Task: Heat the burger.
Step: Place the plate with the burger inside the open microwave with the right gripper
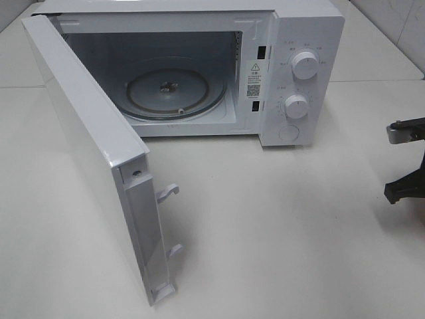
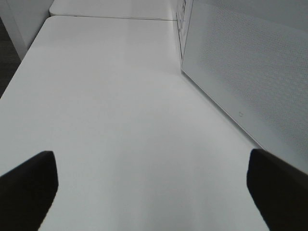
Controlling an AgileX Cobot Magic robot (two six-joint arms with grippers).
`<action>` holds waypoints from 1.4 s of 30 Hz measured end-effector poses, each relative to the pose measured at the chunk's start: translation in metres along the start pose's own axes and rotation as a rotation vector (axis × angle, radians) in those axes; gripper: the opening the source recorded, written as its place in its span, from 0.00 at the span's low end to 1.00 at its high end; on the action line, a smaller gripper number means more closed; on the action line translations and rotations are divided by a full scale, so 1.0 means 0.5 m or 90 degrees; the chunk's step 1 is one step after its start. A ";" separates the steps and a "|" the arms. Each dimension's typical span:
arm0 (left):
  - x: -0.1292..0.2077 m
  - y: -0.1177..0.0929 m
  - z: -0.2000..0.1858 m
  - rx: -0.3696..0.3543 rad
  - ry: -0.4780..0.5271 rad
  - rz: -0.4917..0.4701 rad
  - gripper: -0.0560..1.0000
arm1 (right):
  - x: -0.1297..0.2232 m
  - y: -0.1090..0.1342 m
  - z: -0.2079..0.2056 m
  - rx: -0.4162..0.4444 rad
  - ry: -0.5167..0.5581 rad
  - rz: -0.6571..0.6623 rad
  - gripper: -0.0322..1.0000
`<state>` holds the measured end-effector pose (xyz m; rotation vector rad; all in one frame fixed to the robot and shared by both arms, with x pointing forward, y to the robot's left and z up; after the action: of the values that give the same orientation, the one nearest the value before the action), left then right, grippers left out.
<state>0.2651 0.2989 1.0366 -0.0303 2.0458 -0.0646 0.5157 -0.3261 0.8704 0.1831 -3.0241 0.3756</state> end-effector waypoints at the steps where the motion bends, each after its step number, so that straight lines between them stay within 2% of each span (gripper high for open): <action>1: 0.000 0.000 0.000 0.000 0.000 0.000 0.99 | 0.001 0.005 -0.009 0.005 -0.004 -0.005 0.06; 10: 0.000 0.000 0.000 0.000 0.000 0.000 0.99 | 0.028 0.054 -0.072 0.045 -0.059 -0.061 0.08; 12: 0.000 0.000 0.000 0.000 0.000 0.000 0.99 | 0.057 0.086 -0.098 0.056 -0.090 -0.095 0.08; 18: 0.000 0.000 0.000 0.000 0.000 0.000 0.99 | 0.087 0.112 -0.117 0.075 -0.106 -0.137 0.08; 20: 0.000 0.000 0.000 0.000 0.000 0.000 0.99 | 0.117 0.142 -0.134 0.088 -0.119 -0.189 0.08; 24: 0.000 0.000 0.000 0.000 0.000 0.000 0.99 | 0.139 0.164 -0.142 0.091 -0.133 -0.230 0.08; 31: 0.000 0.000 0.000 0.000 0.000 0.000 0.99 | 0.202 0.225 -0.151 0.105 -0.159 -0.363 0.08; 32: 0.000 0.000 0.000 0.000 0.000 0.000 0.99 | 0.202 0.225 -0.151 0.105 -0.159 -0.363 0.08; 34: 0.000 0.000 0.000 0.000 0.000 0.000 0.99 | 0.213 0.248 -0.154 0.110 -0.168 -0.418 0.08; 35: 0.000 0.000 0.000 0.000 0.000 0.000 0.99 | 0.213 0.248 -0.154 0.110 -0.168 -0.418 0.08; 36: 0.000 0.000 0.000 0.000 0.000 0.000 0.99 | 0.219 0.259 -0.156 0.114 -0.173 -0.455 0.08; 42: 0.000 0.000 0.000 0.000 0.000 0.000 0.99 | 0.236 0.288 -0.162 0.127 -0.188 -0.553 0.08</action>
<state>0.2651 0.2989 1.0366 -0.0303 2.0458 -0.0646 0.3863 -0.1800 0.9265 1.5943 -2.7762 0.5783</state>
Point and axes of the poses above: a point on each arm's last joint axis where the gripper is mounted, z pointing out along that axis toward the gripper, y along the wrist's bending axis when the last joint is at zero, x = y × z, the point moved 4 cm from there along z, pointing out along that axis toward the gripper, and after that the axes turned 2 degrees about -z, right-handed, at the moved point
